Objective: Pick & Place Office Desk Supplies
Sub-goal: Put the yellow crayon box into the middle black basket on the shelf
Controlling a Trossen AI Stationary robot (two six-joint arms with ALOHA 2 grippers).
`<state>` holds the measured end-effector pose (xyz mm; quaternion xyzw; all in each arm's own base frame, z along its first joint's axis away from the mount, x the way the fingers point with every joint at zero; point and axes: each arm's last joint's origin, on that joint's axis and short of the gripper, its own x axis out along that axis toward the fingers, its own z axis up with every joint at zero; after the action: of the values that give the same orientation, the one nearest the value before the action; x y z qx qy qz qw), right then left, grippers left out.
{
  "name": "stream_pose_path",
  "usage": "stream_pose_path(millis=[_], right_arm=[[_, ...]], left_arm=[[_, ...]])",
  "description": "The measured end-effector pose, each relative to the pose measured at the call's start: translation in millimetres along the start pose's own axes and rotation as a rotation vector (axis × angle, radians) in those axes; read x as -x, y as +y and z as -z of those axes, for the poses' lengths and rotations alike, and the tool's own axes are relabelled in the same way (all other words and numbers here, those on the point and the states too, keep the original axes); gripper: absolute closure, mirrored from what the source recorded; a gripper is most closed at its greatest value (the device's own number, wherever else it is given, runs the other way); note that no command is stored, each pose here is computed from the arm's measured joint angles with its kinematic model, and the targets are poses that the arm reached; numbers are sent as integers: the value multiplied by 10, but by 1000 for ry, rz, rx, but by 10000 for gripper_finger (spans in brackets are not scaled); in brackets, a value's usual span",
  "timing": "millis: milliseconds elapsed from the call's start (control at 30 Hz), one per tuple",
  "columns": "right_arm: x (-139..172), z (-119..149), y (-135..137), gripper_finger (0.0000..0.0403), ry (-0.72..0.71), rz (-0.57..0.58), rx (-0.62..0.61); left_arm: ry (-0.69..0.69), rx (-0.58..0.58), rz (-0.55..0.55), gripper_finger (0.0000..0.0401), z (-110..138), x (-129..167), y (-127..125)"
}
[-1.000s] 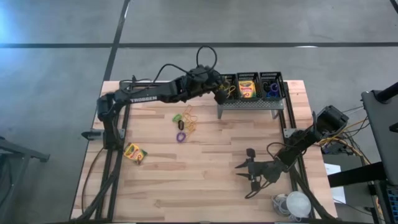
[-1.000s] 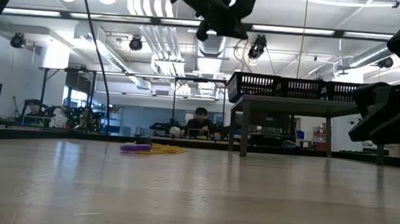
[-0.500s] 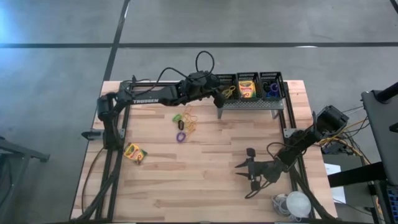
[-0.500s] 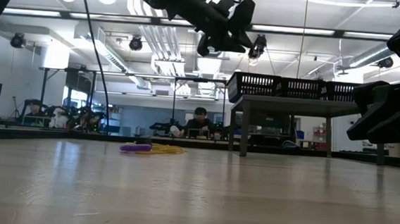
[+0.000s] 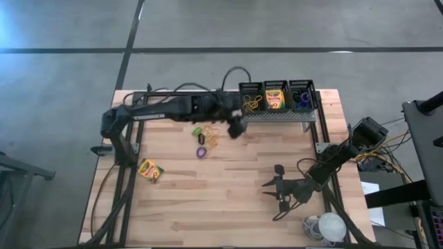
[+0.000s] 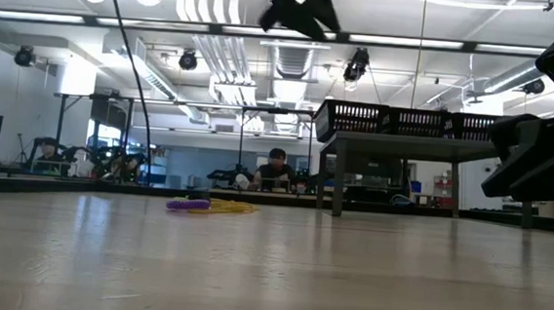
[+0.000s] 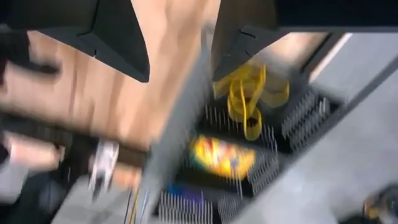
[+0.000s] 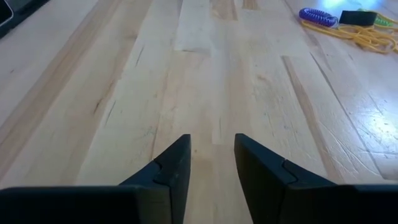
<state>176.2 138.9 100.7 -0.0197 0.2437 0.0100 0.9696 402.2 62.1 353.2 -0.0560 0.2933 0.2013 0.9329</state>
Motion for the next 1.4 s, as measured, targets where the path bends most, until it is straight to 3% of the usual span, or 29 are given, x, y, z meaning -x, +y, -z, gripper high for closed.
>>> stream_pose_path(millis=[133,300,533,733,900,1067,1233,1400], right_arm=[[2,0,7,290,1,-8,-3],[3,1,8,295,2,-11,-20],[3,1,7,302,2,-11,-26],[3,0,7,309,2,-11,-29],[3,-1,8,314,0,-11,-29],[3,-2,6,313,-2,-4,-27],[2,-2,6,315,-3,-4,-27],[2,-1,5,321,-3,-3,-26]], left_arm=[[197,-37,-58,242,200,318,-295],[502,-29,-184,253,764,547,-629],[775,112,-431,264,1633,839,-968],[1004,293,-577,292,2336,1036,-1052],[1091,412,-727,331,2767,1203,-1005],[1076,529,-715,392,3024,1288,-957],[1044,611,-700,398,3188,1328,-837],[933,595,-764,399,3313,1308,-684]])
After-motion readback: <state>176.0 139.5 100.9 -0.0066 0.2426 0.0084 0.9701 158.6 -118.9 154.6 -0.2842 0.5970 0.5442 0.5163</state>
